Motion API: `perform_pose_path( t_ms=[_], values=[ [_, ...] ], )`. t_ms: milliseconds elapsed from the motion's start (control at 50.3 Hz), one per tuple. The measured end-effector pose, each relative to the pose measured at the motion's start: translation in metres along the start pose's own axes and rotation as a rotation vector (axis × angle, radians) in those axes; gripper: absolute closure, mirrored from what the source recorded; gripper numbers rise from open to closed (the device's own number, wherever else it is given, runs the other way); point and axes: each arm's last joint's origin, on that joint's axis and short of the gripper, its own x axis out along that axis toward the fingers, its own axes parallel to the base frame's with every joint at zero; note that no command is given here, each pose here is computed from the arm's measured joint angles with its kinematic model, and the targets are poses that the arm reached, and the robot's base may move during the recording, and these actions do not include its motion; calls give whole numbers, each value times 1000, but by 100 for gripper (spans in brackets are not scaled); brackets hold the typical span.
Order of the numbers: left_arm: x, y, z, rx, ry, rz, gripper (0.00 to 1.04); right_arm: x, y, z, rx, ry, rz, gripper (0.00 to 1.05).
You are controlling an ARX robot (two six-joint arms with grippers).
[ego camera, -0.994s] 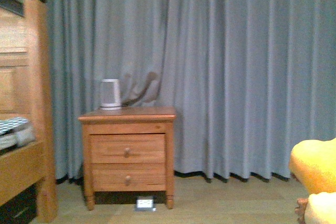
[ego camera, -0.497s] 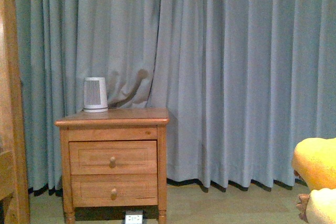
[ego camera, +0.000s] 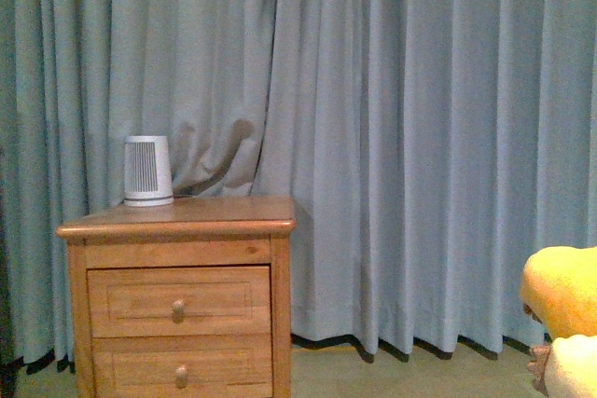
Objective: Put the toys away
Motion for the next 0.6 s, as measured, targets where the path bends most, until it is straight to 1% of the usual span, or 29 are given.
perform_pose_path(
  t_ms=[597],
  values=[
    [0,0,0,0,0,0,6,0,0,0,0,0,0,83]
  ],
)
